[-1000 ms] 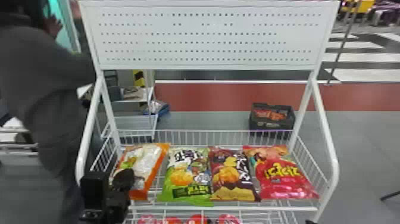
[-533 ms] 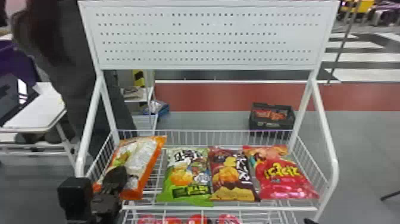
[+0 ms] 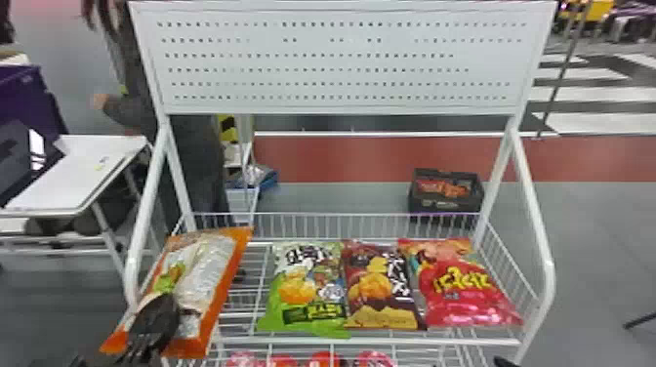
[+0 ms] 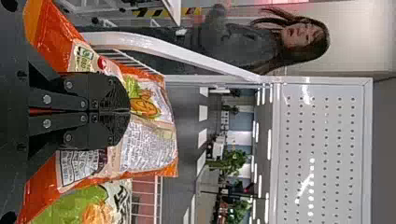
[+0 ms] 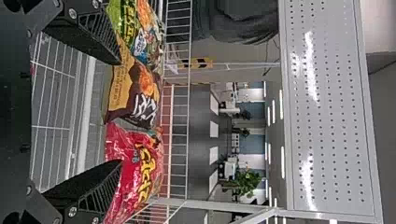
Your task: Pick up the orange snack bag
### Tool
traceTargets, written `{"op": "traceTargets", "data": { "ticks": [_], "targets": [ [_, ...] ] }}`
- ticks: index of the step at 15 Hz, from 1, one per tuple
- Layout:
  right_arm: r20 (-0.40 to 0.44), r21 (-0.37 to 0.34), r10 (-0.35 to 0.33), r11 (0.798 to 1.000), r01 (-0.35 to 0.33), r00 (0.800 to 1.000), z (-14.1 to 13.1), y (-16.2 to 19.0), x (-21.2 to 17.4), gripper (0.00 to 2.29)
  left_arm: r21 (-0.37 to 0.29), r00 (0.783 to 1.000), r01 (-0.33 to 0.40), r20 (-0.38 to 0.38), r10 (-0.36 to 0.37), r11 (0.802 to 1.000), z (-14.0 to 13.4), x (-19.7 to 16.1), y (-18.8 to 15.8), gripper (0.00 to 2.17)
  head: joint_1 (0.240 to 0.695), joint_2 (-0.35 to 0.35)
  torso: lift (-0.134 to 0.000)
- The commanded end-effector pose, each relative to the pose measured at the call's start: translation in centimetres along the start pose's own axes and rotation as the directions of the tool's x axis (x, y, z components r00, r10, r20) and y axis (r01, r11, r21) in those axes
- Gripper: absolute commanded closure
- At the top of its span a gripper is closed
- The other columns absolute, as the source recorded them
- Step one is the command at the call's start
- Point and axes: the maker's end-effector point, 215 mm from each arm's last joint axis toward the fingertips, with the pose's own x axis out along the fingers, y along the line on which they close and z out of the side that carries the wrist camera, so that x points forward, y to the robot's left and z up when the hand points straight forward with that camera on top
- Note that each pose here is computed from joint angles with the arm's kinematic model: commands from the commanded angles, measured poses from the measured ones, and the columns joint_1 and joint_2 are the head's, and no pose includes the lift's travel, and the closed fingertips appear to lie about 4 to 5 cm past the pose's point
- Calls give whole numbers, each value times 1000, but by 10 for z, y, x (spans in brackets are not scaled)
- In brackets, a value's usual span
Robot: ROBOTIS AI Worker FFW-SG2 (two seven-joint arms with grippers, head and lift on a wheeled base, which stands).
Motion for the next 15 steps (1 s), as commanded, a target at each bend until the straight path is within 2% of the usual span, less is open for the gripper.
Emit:
{"op": "traceTargets", "data": {
  "ticks": [1, 8, 15],
  "targets": [
    [-2, 0, -1, 1000, 1, 1000, -1, 0, -1, 144, -12, 1000, 1, 21, -1, 1000, -1, -17, 1, 1443, 499, 0, 0],
    [-2, 3, 4, 1000, -4, 1000, 0, 2, -1, 144, -42, 993, 2, 116, 3, 999, 20, -59, 6, 1443, 499, 0, 0],
    [-6, 0, 7, 1000, -7, 1000, -1, 2, -4, 144, -23, 995, -19, 100, 21, 1000, 11, -81, 23, 1443, 499, 0, 0]
  ]
}}
